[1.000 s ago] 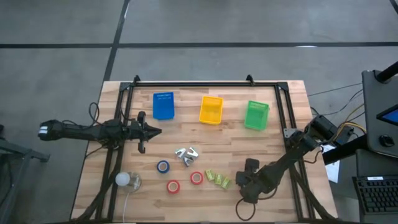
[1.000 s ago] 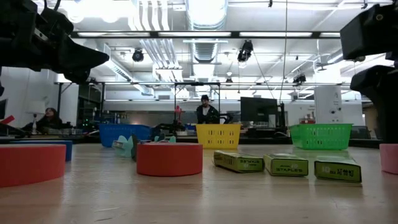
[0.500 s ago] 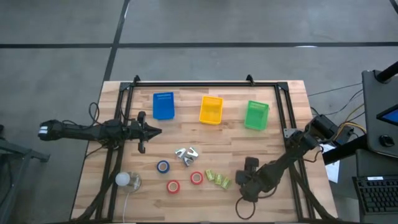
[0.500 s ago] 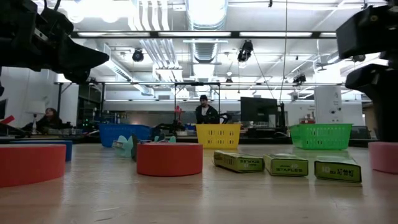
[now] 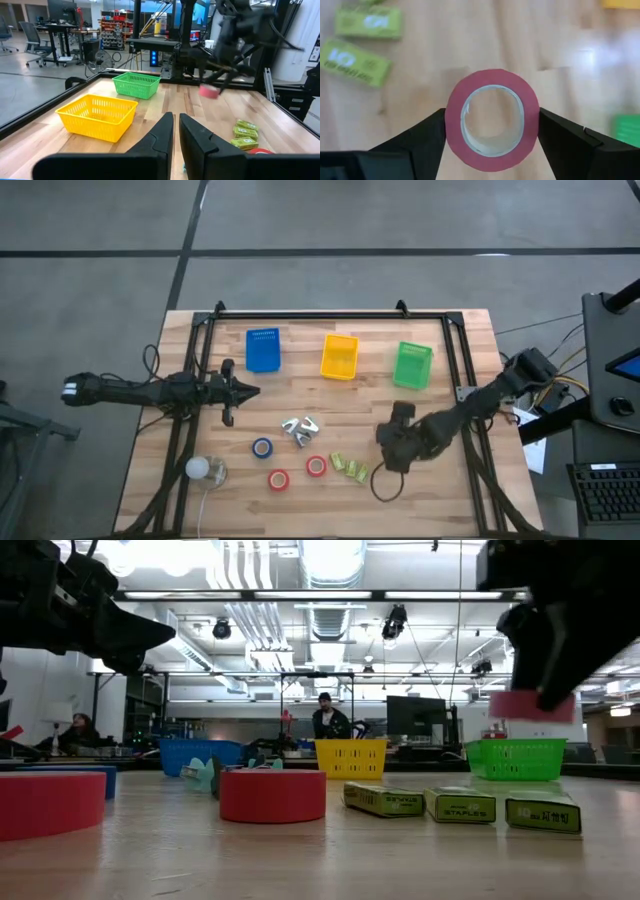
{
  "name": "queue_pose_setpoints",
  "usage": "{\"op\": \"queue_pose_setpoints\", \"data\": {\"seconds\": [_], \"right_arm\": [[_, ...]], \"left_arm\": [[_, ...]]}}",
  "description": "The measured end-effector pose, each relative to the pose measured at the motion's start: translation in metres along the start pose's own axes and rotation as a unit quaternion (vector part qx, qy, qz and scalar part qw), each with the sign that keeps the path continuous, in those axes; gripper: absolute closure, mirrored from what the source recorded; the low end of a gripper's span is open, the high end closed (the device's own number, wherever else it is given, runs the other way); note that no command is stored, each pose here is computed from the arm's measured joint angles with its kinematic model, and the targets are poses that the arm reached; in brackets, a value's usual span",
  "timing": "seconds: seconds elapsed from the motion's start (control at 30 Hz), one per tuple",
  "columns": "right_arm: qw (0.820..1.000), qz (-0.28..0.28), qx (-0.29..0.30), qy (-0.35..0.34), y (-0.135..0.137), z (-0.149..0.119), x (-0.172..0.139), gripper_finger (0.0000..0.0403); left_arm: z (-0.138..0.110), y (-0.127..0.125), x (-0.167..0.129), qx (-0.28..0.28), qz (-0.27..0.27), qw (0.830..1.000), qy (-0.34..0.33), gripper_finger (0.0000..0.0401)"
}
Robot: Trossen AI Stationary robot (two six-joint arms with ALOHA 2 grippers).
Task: Pick and place Stapler, Stapler remover, tape
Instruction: Put the pink tape into the green bin
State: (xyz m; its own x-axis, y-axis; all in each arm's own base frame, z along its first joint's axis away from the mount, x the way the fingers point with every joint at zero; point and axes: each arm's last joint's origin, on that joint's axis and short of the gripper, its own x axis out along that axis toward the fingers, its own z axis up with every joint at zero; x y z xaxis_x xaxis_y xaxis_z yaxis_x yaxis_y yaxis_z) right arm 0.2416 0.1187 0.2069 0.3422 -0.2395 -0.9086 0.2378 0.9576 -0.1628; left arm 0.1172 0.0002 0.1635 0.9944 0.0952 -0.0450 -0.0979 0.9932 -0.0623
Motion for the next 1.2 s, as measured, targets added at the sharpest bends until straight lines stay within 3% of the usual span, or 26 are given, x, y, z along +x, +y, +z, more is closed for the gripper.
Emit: {"op": "queue_pose_setpoints", "data": {"seconds": [0.27,0.4,0.7,0.93,1.2], "right_arm": [[0.989,-0.037,0.137,-0.050,-0.072,0.017,-0.031,0.0114],[0.970,-0.063,0.229,-0.051,-0.110,0.018,-0.037,0.0113],[0.922,-0.135,0.364,-0.018,-0.174,0.003,-0.023,0.0116],[0.896,-0.167,0.410,0.030,-0.206,-0.010,-0.002,0.0115],[0.895,-0.155,0.415,0.048,-0.220,-0.022,0.015,0.0113]], "left_arm": [[-0.001,0.000,0.000,0.000,0.000,1.000,0.003,0.0366],[-0.001,0.000,0.000,0.001,0.000,1.000,0.005,0.0366],[-0.002,0.000,0.000,0.001,0.001,1.000,0.008,0.0366],[-0.001,0.000,0.000,0.001,0.001,1.000,0.008,0.0366],[-0.001,0.000,0.000,0.001,0.001,1.000,0.007,0.0366]]}}
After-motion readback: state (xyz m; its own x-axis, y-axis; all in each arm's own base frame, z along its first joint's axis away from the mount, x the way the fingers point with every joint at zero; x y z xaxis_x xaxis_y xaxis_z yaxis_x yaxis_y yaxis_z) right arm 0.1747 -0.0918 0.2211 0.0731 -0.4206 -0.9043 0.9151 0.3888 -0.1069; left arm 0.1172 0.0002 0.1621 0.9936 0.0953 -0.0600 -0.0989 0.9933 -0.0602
